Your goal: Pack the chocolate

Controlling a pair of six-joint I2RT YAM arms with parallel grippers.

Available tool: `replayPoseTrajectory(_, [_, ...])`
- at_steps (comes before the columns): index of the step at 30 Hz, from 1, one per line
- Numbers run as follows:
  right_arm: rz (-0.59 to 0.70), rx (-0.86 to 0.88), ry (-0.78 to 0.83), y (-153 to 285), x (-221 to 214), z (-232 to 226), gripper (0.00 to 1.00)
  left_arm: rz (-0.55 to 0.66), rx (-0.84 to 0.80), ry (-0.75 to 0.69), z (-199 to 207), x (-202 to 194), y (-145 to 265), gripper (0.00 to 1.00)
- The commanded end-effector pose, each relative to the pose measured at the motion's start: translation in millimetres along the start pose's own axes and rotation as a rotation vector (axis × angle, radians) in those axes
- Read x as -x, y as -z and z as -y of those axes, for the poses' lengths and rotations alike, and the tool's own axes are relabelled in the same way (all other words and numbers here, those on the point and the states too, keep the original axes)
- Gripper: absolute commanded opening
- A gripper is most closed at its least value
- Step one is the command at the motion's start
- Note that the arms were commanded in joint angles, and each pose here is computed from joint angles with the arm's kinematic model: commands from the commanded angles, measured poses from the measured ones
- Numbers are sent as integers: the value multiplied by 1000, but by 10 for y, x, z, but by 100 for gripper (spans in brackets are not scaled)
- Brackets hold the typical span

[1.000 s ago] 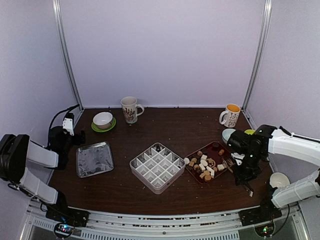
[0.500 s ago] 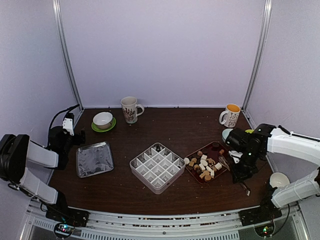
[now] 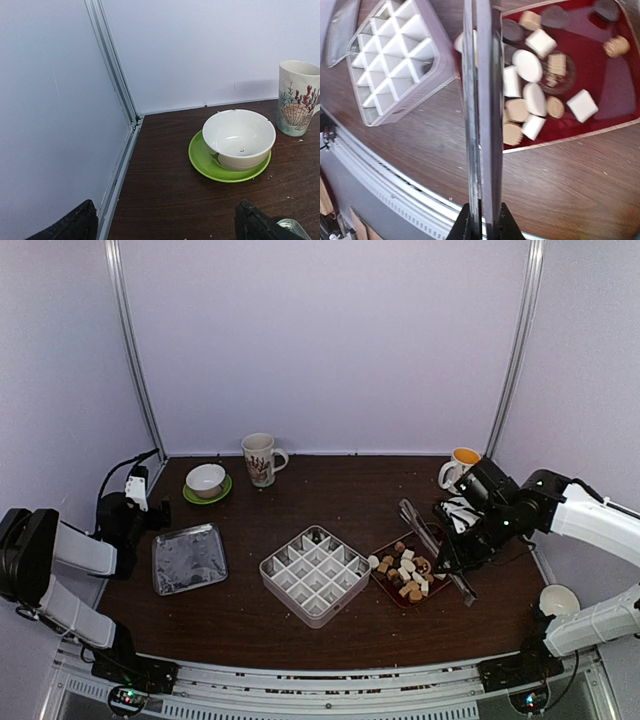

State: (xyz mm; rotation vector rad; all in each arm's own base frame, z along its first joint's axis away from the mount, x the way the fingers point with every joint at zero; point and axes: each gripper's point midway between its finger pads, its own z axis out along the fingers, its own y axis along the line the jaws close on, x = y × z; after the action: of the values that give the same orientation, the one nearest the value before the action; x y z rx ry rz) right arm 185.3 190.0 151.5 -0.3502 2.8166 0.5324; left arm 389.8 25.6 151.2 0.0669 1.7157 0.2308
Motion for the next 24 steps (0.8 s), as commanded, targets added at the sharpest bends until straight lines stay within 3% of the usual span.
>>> replayPoseTrajectory(1, [75,187,61,73,233,-483,14,55,19,10,-58,127,0,98])
replayPoseTrajectory(10, [42,243,183,-164,271,-908,15,55,19,10,-58,126,0,98])
replayPoseTrajectory(24, [-68,165,337,-775,222,-1284,18,53,19,10,-57,119,-1,98])
